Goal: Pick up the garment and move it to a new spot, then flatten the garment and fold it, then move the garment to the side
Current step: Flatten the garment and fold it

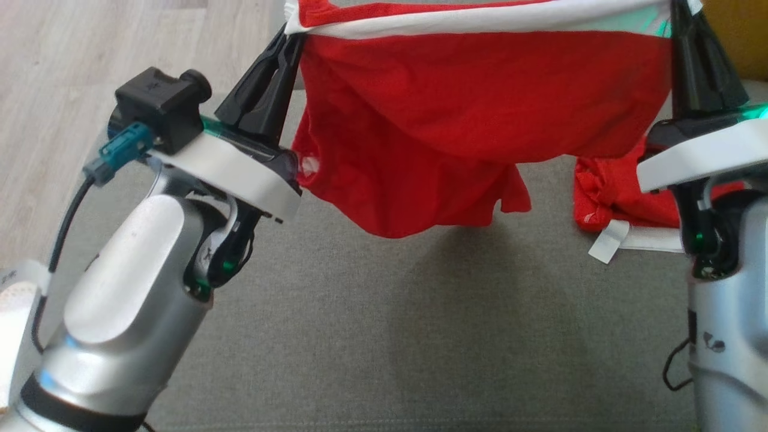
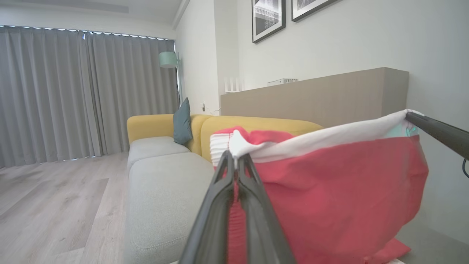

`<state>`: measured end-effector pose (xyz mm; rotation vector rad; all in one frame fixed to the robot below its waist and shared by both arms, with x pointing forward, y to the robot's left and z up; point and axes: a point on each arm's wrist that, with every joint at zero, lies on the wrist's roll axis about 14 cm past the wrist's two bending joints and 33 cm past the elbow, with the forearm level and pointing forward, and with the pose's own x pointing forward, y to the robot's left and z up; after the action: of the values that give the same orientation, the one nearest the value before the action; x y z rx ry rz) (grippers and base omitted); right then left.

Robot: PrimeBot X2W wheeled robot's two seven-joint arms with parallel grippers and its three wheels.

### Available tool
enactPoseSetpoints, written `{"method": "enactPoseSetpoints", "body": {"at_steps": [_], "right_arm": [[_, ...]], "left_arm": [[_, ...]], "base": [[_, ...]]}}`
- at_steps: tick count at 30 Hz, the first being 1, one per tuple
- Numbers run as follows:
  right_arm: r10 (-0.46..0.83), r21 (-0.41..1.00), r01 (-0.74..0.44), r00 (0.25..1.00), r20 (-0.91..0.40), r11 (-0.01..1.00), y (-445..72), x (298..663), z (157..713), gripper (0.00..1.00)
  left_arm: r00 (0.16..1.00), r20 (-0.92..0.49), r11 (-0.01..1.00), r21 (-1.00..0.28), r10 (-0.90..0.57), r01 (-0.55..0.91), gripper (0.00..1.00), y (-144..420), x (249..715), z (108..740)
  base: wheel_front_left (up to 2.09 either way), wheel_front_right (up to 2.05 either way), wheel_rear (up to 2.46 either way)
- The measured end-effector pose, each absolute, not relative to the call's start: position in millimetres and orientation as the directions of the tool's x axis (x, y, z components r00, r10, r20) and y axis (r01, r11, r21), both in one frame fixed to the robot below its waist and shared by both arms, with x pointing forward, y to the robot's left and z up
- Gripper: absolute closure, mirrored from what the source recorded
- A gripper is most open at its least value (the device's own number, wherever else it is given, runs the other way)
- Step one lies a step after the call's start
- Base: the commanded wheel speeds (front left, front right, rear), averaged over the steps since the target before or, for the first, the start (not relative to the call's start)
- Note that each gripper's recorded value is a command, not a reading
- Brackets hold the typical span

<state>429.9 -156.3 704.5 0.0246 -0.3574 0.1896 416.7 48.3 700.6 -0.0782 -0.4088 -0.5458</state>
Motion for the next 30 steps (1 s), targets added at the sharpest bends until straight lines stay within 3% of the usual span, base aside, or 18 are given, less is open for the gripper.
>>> {"method": "enactPoseSetpoints", "body": {"at_steps": [8,17,23,30], "right_arm": [[0.193,-0.008,-0.205,0.907,0.375,0.979,-150,412,708,1.00],[0.200,-0.030,-0.200,0.932,0.303,0.979,-148,401,697,1.00],[0.250,-0.059,-0.243,0.927,0.279,0.968,-132,448,709,1.00],[0.295,-0.173,-0.250,0.901,0.319,0.953,-117,546,740,1.00]], "left_arm": [[0.790,0.359,0.855,0.050,-0.497,0.516,1.00,54,394,694],[0.814,0.235,0.843,0.050,-0.532,0.536,1.00,60,377,670],[0.805,0.160,0.820,0.068,-0.571,0.568,1.00,60,420,665],[0.854,0.123,0.862,0.128,-0.505,0.491,1.00,85,530,666]], "base": [[0.00,0.00,0.00],[0.00,0.00,0.00],[0.00,0.00,0.00],[0.00,0.00,0.00]]}}
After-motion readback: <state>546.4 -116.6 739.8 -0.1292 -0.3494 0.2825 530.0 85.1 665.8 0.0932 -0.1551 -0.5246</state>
